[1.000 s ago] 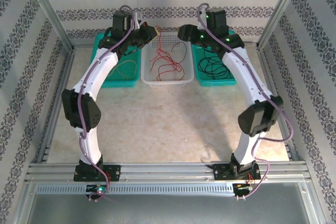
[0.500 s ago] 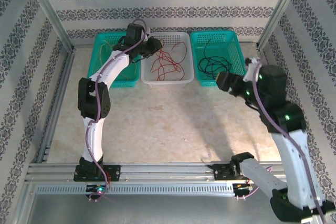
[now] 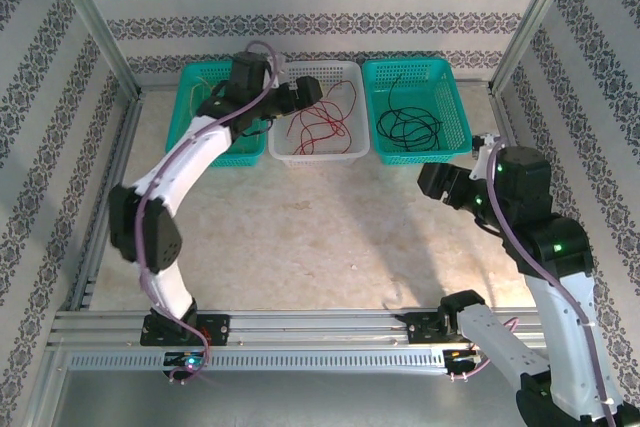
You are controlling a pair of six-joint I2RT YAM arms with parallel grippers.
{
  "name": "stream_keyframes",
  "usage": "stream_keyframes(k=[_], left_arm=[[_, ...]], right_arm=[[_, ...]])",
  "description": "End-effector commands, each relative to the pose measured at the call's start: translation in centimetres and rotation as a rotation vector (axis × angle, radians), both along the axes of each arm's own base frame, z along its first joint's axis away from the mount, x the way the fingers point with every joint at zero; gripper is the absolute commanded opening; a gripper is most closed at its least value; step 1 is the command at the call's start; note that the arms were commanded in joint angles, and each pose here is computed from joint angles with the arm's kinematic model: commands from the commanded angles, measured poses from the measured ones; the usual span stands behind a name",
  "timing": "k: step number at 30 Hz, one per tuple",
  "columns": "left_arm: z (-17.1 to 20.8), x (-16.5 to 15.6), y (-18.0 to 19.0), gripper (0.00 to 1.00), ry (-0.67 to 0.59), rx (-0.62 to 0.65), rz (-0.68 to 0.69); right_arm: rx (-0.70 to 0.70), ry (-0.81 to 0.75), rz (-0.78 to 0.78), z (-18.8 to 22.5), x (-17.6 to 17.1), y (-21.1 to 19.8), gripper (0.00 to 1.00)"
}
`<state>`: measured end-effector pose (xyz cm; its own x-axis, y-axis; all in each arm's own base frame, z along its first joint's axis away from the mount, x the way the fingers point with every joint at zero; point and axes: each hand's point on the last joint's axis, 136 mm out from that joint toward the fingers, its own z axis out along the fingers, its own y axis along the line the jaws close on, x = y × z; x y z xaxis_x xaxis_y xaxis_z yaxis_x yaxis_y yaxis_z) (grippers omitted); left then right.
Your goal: Untangle the cables
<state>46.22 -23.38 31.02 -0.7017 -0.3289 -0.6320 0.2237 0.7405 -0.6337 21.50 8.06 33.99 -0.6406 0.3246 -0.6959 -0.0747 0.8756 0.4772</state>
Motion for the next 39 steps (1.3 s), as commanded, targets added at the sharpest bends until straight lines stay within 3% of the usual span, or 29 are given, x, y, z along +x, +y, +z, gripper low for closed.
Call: stream_keyframes(k=[1, 3, 4, 8, 13, 14, 17, 22, 26, 33, 36, 39], left_arm=[[2.6, -3.5, 3.8, 1.0, -0.115, 0.167, 0.074], [4.0, -5.8, 6.2, 1.0, -0.19, 0.225, 0.127], [4.6, -7.0, 7.7, 1.0, -0.231, 0.26, 0.168], [3.9, -10.9, 15.0, 0.99, -0.343, 0.481, 0.404], [-4.1, -14.1, 22.0, 0.99, -0.393, 0.767, 0.657], [-4.9, -14.6, 22.9, 0.99, -0.436, 0.755, 0.716], [-9.7, -15.2, 26.4, 0.99, -0.33, 0.735, 0.85], [-16.9, -15.4, 28.9, 0.99, -0.209, 0.935, 0.884], [-18.0, -14.2, 29.6, 0.99, -0.209, 0.933, 0.883], [-18.1, -10.0, 28.7, 0.99, -0.329, 0.874, 0.763], [-19.0, -8.7, 27.4, 0.99, -0.307, 0.835, 0.646], [-19.6, -8.5, 26.8, 0.99, -0.372, 0.736, 0.648]], right_arm=[[-0.042, -0.078, -0.006, 2.0, 1.3, -0.4, 0.76], [-0.061, -0.11, -0.009, 2.4, 1.8, -0.5, 0.84], [-0.07, -0.129, -0.011, 2.6, 2.1, -0.6, 0.97], [-0.131, -0.165, -0.082, 1.6, 3.4, -1.9, 0.98], [-0.185, -0.084, -0.286, -5.3, 4.9, -5.1, 0.98], [-0.203, -0.081, -0.309, -7.3, 5.1, -5.5, 0.98], [-0.266, -0.117, -0.372, -11.6, 5.6, -6.9, 0.98], [-0.493, -0.123, -0.527, -16.9, 6.3, -10.8, 0.99], [-0.684, -0.176, -0.562, -18.7, 8.1, -12.6, 0.98], [-0.553, -0.217, -0.548, -21.7, 11.4, -13.3, 0.98], [-0.528, -0.264, -0.45, -21.6, 14.1, -11.6, 0.98], [-0.512, -0.354, -0.288, -21.0, 16.8, -9.0, 0.98]])
